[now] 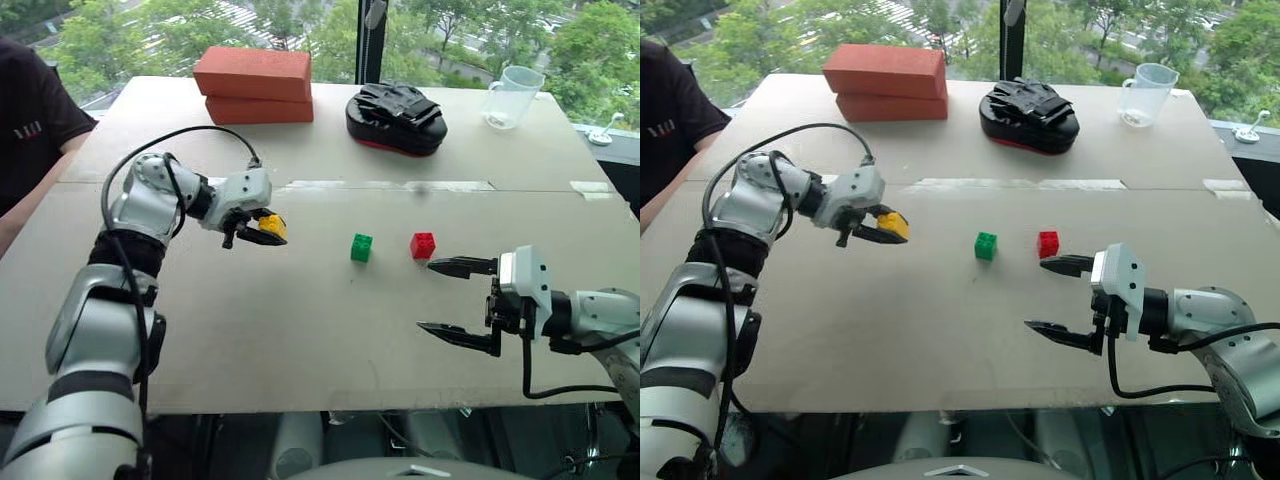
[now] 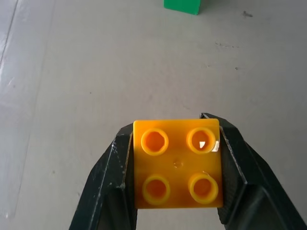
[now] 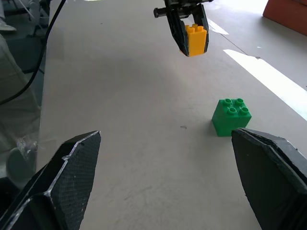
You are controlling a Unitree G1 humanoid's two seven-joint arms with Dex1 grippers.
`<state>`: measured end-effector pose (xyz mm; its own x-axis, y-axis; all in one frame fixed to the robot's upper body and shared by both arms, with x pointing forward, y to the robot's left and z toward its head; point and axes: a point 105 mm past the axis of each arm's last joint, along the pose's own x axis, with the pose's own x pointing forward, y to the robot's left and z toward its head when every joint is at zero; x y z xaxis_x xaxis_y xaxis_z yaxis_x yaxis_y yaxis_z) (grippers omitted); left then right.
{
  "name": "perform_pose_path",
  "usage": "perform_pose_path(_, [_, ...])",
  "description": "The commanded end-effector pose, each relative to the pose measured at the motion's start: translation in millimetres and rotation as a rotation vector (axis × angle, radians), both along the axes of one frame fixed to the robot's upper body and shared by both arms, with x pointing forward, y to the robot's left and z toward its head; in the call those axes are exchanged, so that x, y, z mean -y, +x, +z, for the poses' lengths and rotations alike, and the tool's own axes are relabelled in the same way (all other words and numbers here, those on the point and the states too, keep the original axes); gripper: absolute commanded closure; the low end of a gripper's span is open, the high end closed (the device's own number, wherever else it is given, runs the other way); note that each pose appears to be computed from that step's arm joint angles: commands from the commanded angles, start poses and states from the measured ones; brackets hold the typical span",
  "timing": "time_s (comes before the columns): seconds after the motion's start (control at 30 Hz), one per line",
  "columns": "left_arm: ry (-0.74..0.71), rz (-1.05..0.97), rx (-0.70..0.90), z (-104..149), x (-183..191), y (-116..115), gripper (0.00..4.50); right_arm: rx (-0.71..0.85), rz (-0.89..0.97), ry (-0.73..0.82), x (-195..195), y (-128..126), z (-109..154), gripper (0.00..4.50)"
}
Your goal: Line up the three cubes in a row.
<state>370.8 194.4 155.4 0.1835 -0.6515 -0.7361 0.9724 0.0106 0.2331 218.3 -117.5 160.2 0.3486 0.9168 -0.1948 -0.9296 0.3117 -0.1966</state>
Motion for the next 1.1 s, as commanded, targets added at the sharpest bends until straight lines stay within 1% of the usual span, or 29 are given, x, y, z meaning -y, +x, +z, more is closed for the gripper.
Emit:
perform_pose_path(0.03, [0.030,-0.059,0.009,3,6,3,3.14,0.043,-0.020,0.003,1,-8,11,0.00])
perform_pose_path(0.3, [0.034,-0.108,0.008,2,20,7,3.14,0.038,-0.059,-0.005,6,-14,11,0.00])
perform_pose_path(0.7, [0.083,-0.095,0.012,-3,23,12,3.14,0.046,-0.089,-0.006,8,-15,13,0.00])
perform_pose_path(0.93, [0.083,-0.080,0.029,-6,30,17,3.14,0.042,-0.096,-0.015,10,-14,11,0.00])
perform_pose_path(1.0, [0.075,-0.073,0.033,-5,31,18,2.12,0.041,-0.097,-0.016,10,-14,11,0.00])
perform_pose_path(1.07, [0.071,-0.068,0.040,-4,31,19,1.46,0.041,-0.097,-0.017,10,-14,11,0.00])
perform_pose_path(1.1, [0.068,-0.066,0.043,-4,31,19,1.02,0.041,-0.098,-0.017,10,-14,11,0.00])
